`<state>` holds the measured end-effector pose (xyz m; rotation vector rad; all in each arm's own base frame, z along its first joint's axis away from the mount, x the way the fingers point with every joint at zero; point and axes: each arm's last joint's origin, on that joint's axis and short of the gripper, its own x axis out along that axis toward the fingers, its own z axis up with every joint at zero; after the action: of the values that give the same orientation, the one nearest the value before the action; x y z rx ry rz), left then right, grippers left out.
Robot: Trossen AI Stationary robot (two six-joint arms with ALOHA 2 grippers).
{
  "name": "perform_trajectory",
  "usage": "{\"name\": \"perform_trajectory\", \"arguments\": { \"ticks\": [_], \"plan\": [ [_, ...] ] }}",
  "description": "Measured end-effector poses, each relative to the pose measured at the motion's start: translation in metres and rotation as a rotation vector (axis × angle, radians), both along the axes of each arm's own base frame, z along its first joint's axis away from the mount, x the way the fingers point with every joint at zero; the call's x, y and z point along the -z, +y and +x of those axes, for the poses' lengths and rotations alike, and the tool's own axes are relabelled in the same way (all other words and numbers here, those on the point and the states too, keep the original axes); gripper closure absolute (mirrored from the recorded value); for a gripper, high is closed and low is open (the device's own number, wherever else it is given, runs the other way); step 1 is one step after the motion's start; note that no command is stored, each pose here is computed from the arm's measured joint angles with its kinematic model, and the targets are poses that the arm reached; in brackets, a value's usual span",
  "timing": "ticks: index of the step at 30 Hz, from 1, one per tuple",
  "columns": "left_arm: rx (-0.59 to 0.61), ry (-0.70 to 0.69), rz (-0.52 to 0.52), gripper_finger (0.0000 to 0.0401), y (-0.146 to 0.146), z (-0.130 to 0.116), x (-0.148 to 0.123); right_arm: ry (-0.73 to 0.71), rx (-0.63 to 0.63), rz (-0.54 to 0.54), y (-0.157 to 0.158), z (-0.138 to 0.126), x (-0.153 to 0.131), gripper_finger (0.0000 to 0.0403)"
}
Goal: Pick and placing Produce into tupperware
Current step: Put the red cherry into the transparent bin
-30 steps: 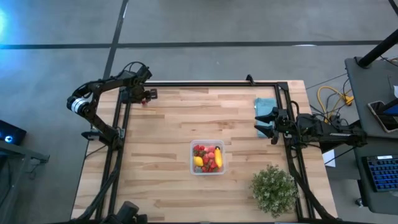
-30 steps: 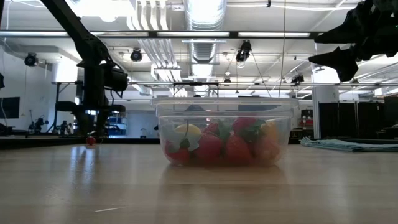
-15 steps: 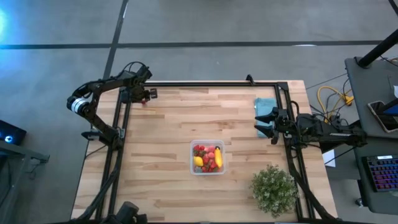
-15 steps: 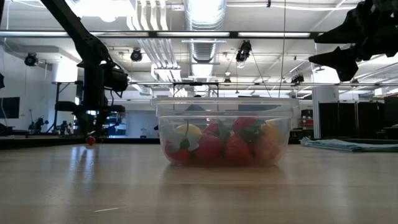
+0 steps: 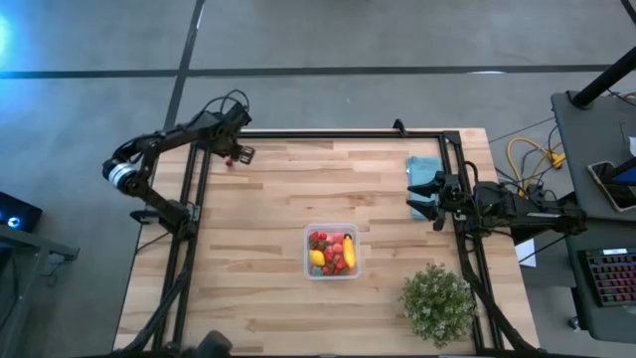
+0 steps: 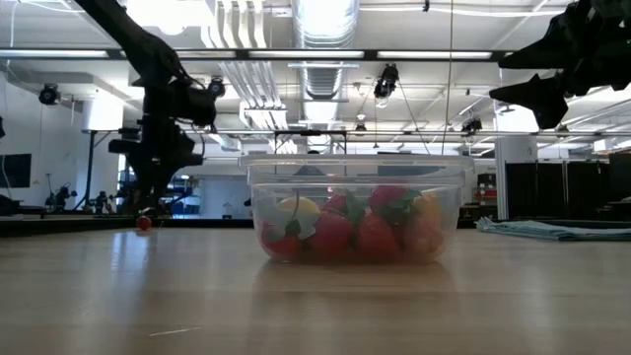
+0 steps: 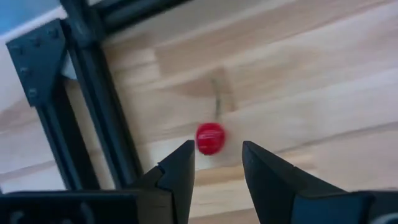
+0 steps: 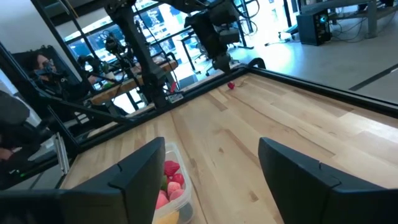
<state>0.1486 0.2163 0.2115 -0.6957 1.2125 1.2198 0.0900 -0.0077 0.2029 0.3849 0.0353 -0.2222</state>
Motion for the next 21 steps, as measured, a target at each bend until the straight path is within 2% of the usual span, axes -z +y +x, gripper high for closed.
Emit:
{"name": "perform_trajectory", "arguments": {
  "ticks": [8, 17, 21],
  "plan": [
    [0.063, 0.138, -0.193, 0.0281, 0.002, -0.003, 0.029, 0.0, 0.0, 0.0, 0.0, 0.0, 0.0, 0.0156],
    [0.059, 0.143, -0.203, 0.0279, 0.007, 0.001, 0.036, 0.0, 0.0, 0.0, 0.0, 0.0, 0.0, 0.015],
    [0.066, 0.114, -0.185, 0.0262, 0.01, 0.003, 0.033, 0.0, 0.0, 0.0, 0.0, 0.0, 0.0, 0.015]
  ]
}}
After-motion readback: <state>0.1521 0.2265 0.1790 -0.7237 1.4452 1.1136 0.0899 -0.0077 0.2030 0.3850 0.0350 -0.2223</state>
